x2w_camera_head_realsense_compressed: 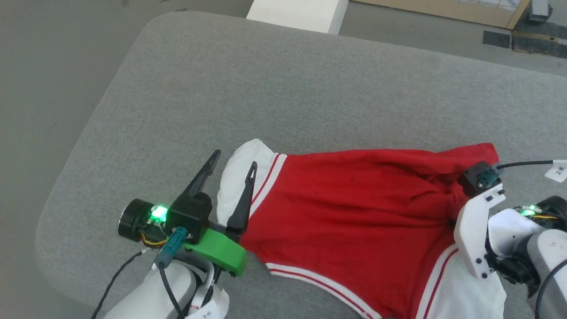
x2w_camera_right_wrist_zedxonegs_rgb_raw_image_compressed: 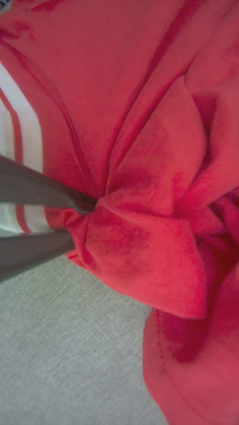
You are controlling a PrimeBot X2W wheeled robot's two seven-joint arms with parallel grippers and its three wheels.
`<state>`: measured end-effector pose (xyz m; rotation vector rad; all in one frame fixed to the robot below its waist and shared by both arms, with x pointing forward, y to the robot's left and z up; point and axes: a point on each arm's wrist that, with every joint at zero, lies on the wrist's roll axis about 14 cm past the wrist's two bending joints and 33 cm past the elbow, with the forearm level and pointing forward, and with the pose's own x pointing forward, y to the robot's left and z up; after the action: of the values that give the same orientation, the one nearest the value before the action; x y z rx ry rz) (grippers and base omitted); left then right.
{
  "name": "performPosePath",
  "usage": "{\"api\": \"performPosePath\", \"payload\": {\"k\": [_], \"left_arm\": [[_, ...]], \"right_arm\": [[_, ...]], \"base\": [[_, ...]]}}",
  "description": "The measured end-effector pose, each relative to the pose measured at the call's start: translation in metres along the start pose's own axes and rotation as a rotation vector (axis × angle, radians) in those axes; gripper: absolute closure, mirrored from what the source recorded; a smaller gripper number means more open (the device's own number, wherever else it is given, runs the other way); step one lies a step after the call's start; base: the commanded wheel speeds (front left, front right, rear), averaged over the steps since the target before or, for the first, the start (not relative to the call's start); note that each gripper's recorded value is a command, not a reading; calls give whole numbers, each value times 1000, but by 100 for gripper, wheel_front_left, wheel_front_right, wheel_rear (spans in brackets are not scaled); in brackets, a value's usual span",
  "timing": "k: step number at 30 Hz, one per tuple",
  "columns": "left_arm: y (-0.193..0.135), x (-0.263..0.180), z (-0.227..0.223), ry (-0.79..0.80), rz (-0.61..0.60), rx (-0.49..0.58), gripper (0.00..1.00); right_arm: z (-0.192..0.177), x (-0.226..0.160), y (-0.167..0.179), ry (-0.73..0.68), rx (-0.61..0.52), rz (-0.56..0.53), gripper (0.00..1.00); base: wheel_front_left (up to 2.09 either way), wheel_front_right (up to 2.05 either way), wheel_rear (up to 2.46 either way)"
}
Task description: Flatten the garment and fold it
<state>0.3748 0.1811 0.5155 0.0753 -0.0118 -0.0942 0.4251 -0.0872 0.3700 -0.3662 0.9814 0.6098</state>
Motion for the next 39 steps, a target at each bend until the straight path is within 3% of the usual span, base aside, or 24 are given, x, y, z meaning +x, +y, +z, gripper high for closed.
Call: {"api": "performPosePath", "payload": {"k": [7, 15, 21, 22, 23, 30, 39], "left_arm": [[3, -5, 10, -31, 7, 3, 0], [-1, -4, 8, -25, 8, -18, 0], [4, -4, 1, -3, 26, -18, 0], [5, -5, 1, -1, 29, -18, 0], [6, -5, 1, 0, 33, -17, 0], [8, -4, 7, -24, 37, -16, 0], [4, -4, 27, -84, 31, -29, 0]], "right_arm": [[30, -22, -40, -98, -115, -138, 100], [73, -27, -72, -165, -216, -218, 100], [69, -12, -100, -112, -195, -271, 100], [66, -8, -101, -105, -182, -269, 79], [64, -5, -100, -105, -172, -264, 0], [75, -8, -87, -224, -86, -218, 0], [124, -82, -84, -640, 8, -221, 0]], "base": [[0, 0, 0], [0, 0, 0], [0, 0, 0], [0, 0, 0], [0, 0, 0], [0, 0, 0], [0, 0, 0]]}}
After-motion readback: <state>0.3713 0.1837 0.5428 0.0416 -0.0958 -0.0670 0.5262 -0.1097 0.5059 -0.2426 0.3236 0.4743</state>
